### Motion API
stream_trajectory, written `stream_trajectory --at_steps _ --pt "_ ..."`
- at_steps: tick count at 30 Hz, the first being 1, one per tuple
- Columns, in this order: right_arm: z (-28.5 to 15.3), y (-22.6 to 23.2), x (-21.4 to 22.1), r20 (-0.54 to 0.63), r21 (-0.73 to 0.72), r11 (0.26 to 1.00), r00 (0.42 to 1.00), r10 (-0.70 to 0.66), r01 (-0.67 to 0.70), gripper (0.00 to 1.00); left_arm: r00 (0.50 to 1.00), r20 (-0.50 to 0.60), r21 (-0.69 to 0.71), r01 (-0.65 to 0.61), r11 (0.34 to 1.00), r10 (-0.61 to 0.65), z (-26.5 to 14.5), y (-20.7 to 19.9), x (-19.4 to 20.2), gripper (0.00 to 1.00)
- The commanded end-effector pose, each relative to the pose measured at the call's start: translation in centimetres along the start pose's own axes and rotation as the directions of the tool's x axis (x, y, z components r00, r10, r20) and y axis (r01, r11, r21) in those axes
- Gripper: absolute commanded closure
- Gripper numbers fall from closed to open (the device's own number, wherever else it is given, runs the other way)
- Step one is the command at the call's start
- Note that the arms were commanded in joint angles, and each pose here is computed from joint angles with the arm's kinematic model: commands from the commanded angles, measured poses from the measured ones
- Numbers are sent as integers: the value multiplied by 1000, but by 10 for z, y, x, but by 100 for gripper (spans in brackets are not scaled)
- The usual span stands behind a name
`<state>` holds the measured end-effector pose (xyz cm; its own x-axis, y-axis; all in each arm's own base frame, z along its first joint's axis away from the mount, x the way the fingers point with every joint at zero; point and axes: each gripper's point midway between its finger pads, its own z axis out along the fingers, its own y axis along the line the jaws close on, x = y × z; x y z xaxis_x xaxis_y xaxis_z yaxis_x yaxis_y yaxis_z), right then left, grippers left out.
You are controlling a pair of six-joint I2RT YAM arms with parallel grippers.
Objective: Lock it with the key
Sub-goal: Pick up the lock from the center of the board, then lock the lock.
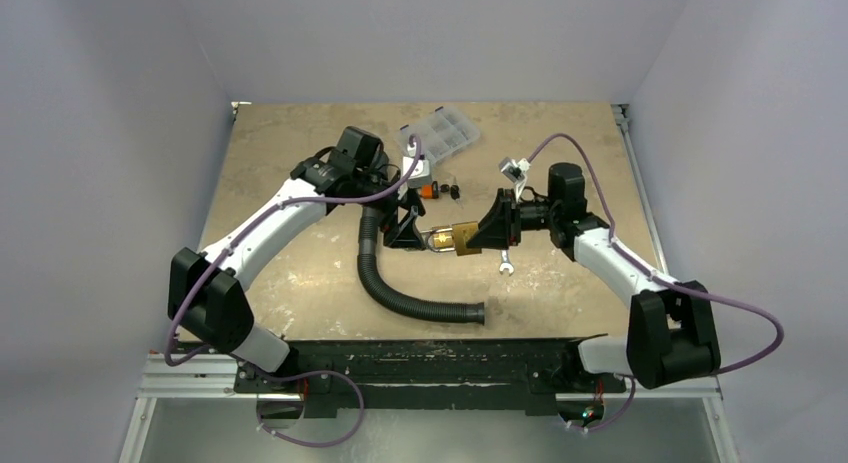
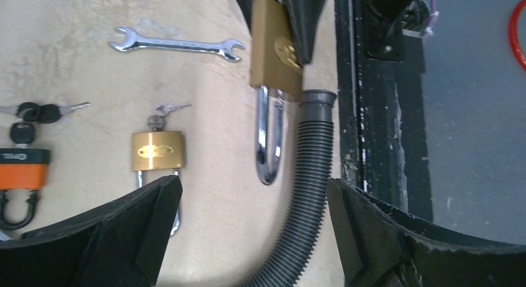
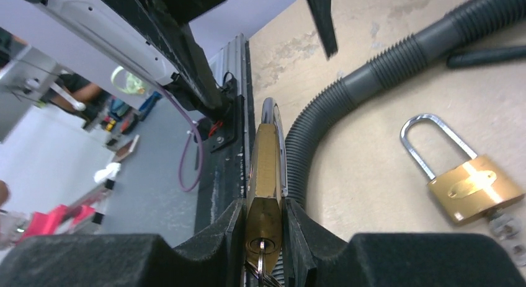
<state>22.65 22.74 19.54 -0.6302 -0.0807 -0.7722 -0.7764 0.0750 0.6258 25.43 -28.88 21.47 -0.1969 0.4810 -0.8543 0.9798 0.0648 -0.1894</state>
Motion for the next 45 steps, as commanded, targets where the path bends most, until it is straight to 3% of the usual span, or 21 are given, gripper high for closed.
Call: stream_trajectory --at_steps 1,7,11,19,35,45 --pt "-6 25 -40 20 -20 960 960 -278 279 100 998 63 79 2 997 -7 -8 -29 -9 7" --pt "-8 44 -53 42 5 930 929 -367 367 100 990 138 64 8 998 -17 -6 -34 -10 16" --pt "-6 51 -51 47 -6 930 929 -367 367 100 987 158 76 -3 997 -9 -6 -37 -15 26" --pt "-2 57 -45 61 -22 937 936 -346 348 100 976 216 114 3 993 -28 0 -41 -28 36" --pt "0 66 -48 64 -44 931 931 -360 363 100 995 94 99 2 995 -11 32 -43 -11 48" --pt "2 65 -42 36 -51 928 929 -369 370 100 998 61 111 -13 994 6 41 -49 -9 69"
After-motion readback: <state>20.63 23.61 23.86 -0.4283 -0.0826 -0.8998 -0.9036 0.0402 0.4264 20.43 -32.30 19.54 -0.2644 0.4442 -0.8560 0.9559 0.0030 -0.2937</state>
